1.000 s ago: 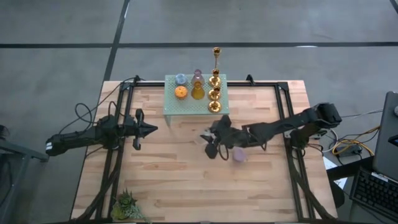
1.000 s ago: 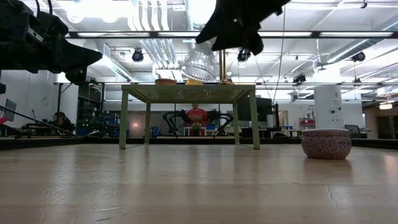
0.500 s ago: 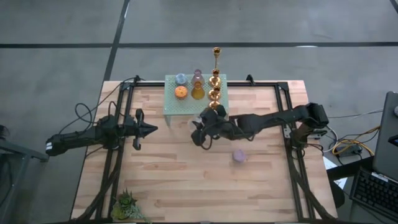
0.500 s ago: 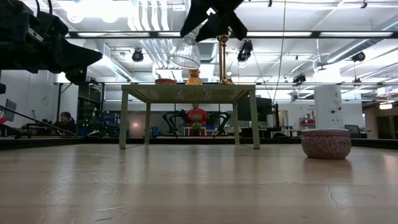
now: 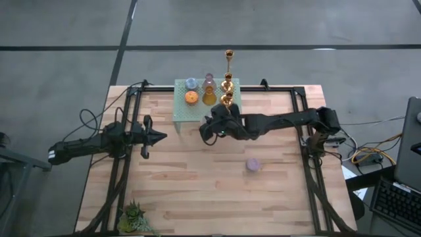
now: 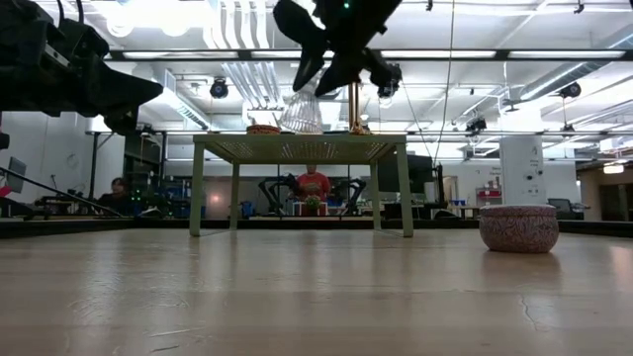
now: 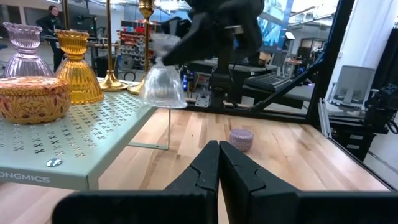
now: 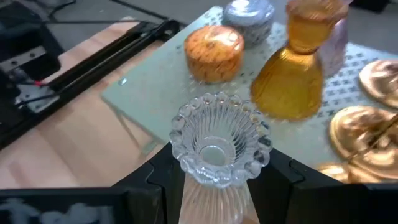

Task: Pick & Place candle stick holders
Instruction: Put the transparent glass candle holder on the shelf aligned with the yellow glass candle holder

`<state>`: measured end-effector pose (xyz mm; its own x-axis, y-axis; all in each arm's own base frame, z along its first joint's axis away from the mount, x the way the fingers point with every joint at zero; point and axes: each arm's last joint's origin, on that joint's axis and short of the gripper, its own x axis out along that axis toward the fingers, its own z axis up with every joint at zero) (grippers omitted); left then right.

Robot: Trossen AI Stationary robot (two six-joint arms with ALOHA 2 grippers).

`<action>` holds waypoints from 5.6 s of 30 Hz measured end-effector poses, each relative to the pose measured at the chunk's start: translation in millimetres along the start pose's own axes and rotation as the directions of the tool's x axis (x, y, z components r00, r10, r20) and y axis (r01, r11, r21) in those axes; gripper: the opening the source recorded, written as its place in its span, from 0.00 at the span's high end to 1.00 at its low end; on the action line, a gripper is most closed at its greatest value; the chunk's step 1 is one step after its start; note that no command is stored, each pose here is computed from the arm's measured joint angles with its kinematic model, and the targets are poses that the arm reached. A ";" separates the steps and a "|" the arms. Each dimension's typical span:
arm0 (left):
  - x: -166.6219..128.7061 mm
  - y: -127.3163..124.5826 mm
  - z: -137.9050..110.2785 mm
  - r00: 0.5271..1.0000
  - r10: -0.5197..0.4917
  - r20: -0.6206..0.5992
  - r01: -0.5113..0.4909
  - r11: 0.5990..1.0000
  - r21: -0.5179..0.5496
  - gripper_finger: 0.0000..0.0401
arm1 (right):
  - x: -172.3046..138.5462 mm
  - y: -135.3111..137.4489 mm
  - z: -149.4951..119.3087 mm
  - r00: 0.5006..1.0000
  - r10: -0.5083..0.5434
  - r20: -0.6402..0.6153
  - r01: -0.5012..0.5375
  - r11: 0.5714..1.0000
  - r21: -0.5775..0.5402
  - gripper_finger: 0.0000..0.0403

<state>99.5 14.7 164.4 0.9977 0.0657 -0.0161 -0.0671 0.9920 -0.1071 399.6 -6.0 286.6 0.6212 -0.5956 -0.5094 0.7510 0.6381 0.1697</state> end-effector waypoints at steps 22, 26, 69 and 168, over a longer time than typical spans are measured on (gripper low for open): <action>0.0 0.1 -0.1 1.000 0.003 -0.001 -0.003 1.000 0.000 0.96 | 16.2 8.3 5.0 0.992 -0.102 0.073 0.110 0.987 -0.115 0.66; 0.0 0.1 -0.1 1.000 0.003 -0.001 -0.003 1.000 0.000 0.96 | 23.3 12.9 2.2 0.987 -0.134 0.091 0.147 0.977 -0.155 0.66; 0.5 0.2 -0.6 1.000 0.003 -0.008 -0.003 1.000 -0.001 0.96 | 39.3 10.4 2.9 0.973 -0.201 0.111 0.222 0.948 -0.228 0.55; 0.4 0.1 -0.5 1.000 0.002 -0.007 -0.002 1.000 -0.001 0.96 | 23.0 19.4 -18.8 0.981 -0.193 0.021 0.190 0.930 -0.315 0.34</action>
<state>100.0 14.8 163.8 0.9975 0.0674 -0.0231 -0.0695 0.9917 -0.1078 424.1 1.9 262.3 0.4688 -0.7180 -0.5145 0.7458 0.6338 -0.2050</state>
